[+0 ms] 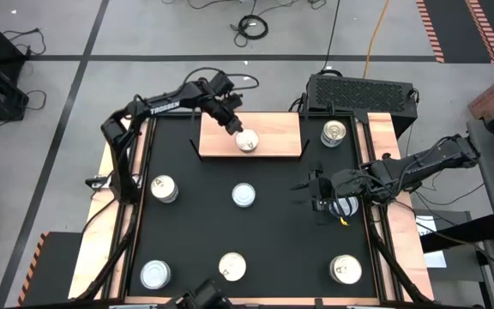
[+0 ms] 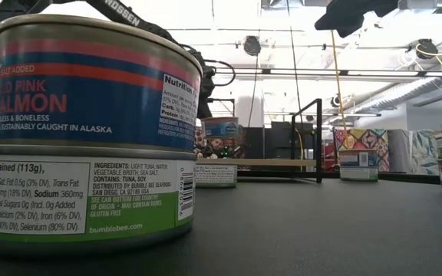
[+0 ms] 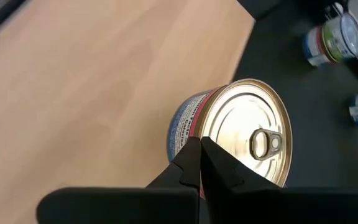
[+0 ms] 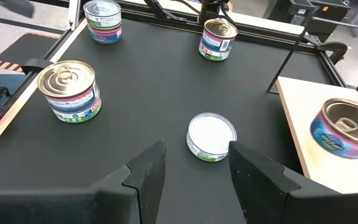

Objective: Stack canned seafood by type on shelf
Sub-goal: Put the blue tuna can on the shelf

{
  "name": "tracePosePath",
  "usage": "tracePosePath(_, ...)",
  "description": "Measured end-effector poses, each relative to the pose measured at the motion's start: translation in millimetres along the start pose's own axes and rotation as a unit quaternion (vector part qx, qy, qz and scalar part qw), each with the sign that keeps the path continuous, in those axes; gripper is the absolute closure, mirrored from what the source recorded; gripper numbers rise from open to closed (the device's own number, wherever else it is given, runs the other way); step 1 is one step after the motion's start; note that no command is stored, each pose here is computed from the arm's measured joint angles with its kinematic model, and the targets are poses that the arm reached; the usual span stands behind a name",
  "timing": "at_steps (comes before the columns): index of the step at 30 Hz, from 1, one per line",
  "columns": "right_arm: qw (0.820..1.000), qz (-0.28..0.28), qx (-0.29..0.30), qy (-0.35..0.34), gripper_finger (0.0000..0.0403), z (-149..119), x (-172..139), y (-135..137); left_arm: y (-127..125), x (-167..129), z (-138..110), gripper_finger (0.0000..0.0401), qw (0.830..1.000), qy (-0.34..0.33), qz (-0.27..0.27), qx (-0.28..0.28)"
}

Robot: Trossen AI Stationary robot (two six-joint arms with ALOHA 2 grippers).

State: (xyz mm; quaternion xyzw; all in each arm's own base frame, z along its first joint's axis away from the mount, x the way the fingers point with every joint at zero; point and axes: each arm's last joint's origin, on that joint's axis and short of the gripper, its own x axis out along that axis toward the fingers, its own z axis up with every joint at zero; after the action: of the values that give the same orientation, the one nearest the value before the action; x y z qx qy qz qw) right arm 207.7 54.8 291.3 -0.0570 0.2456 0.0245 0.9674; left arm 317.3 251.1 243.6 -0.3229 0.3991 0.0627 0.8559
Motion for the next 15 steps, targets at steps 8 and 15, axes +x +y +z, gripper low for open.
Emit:
tracePosePath(8,1.000,0.000,-0.002,0.000,0.0234,-0.1,0.0,0.0,24.3,-14.9,2.1,0.0398,0.998,-0.022,0.051,-0.034)
tracePosePath(15,1.000,0.000,-0.002,0.000,0.0234,-0.1,-0.1,0.0,37.7,-24.4,1.8,0.0398,0.997,-0.031,0.060,-0.047)
